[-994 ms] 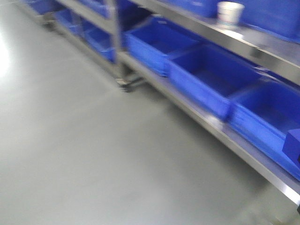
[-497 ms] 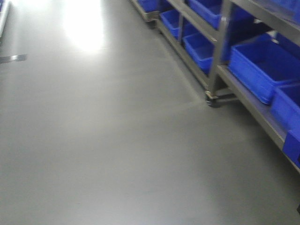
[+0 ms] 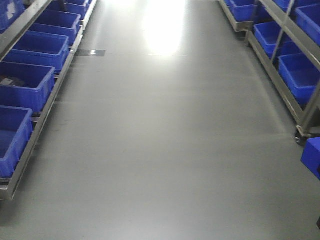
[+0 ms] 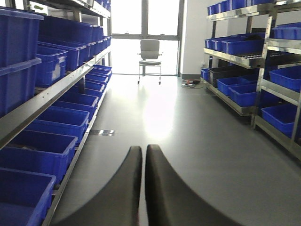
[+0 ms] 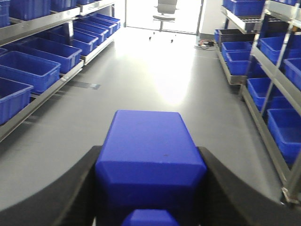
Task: Pour parts from conveyor to right shelf
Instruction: 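Turn and drive down the aisle between the blue bin shelves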
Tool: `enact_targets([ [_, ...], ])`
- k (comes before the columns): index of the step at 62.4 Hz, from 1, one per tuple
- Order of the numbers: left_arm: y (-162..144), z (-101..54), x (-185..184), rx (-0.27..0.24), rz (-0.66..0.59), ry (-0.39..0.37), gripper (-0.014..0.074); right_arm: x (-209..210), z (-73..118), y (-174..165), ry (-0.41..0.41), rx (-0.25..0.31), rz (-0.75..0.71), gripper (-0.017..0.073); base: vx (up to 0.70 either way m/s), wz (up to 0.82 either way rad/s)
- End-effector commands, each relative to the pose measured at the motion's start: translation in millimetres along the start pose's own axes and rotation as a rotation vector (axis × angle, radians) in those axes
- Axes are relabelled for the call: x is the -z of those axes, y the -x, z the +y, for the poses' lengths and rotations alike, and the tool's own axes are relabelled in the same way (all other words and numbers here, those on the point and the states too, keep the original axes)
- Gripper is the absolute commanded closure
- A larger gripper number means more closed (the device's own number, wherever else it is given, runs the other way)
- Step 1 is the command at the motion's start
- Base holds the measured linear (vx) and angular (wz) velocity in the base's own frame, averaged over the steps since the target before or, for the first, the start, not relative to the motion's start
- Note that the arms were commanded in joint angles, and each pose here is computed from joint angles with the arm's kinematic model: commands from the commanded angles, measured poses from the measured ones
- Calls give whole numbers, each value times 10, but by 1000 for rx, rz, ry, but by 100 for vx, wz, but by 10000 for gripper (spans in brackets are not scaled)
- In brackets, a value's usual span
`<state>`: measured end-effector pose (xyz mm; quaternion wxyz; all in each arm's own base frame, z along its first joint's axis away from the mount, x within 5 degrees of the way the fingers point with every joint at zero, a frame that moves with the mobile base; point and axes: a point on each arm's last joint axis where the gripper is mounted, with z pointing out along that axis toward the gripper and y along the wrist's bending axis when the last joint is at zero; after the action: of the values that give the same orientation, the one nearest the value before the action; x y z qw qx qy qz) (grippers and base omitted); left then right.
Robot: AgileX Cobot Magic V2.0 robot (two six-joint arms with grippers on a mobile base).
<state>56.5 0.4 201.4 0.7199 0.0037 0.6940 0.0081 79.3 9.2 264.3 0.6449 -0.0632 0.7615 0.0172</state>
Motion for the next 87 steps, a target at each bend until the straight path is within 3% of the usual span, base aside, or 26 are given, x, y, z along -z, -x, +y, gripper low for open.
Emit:
enact_targets([
  [1,-25,-3,3,10,-60,-2,600,21,-23,167,-21,5,-103,564,23,36],
  [32,-25,-3,3,10,-60,-2,600,21,-23,167,-21,5,-103,564,37,-3],
  [87,-25,-3,3,10,-60,-2,600,21,-23,167,-21,5,-103,564,57,-4],
])
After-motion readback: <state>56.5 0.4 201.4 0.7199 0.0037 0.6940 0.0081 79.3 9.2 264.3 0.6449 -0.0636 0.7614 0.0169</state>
